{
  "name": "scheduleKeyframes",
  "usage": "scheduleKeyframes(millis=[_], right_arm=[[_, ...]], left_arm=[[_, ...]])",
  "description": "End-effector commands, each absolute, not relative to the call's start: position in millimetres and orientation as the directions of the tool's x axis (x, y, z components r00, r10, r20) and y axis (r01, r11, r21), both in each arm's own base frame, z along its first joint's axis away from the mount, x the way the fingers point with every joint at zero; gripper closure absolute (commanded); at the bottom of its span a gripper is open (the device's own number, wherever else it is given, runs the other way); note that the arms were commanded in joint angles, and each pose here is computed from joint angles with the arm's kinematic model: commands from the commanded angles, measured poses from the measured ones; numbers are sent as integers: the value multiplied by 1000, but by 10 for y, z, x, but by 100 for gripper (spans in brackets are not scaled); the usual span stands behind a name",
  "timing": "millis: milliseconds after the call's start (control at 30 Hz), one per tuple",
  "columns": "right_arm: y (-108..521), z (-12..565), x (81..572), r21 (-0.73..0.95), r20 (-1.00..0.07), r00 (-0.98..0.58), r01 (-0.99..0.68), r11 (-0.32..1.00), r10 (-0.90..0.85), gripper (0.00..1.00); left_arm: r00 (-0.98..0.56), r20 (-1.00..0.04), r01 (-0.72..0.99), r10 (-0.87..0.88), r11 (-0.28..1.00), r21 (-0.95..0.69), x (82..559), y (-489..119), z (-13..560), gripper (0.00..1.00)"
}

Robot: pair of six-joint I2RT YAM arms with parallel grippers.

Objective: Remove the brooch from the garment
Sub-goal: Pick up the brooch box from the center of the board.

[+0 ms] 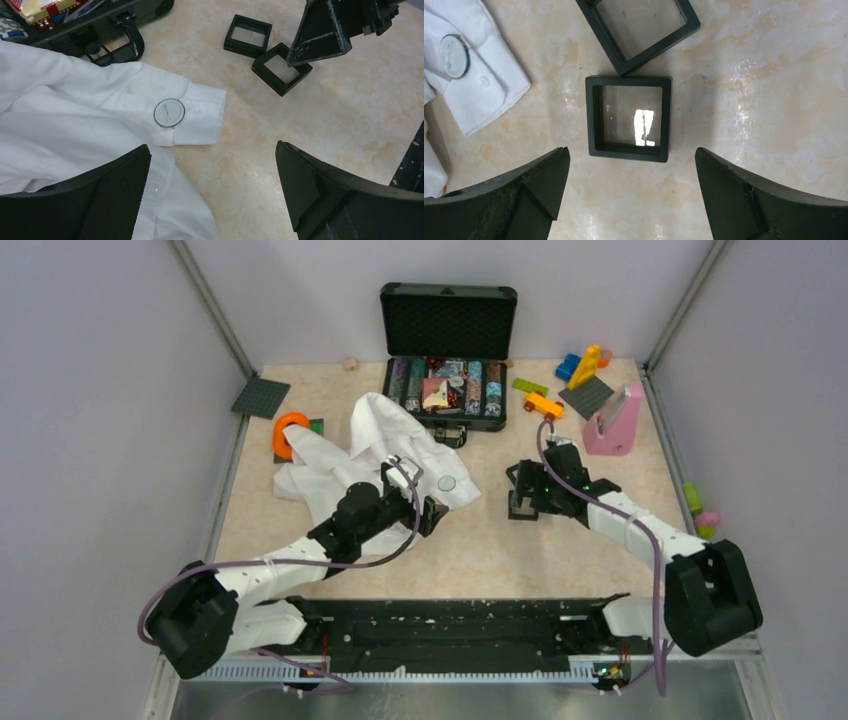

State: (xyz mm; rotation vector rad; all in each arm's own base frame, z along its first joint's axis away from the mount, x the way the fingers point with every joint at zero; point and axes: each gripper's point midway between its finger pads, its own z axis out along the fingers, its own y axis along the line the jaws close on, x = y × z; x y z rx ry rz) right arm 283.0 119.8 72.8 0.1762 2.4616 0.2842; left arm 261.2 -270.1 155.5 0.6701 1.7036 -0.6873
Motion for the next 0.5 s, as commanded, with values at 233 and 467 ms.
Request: scheduleKeyframes(millis=[233,467], right_arm=[[1343,712,3195,283,-598,-778,18,959,191,1],[1415,677,3226,311,-578,-795,-5,950,185,1]], left_arm=[[-126,-992,736,30,673,-73,2632,-2685,1813,1],[-132,-990,752,42,656,-72,2620,-2725,1794,1]])
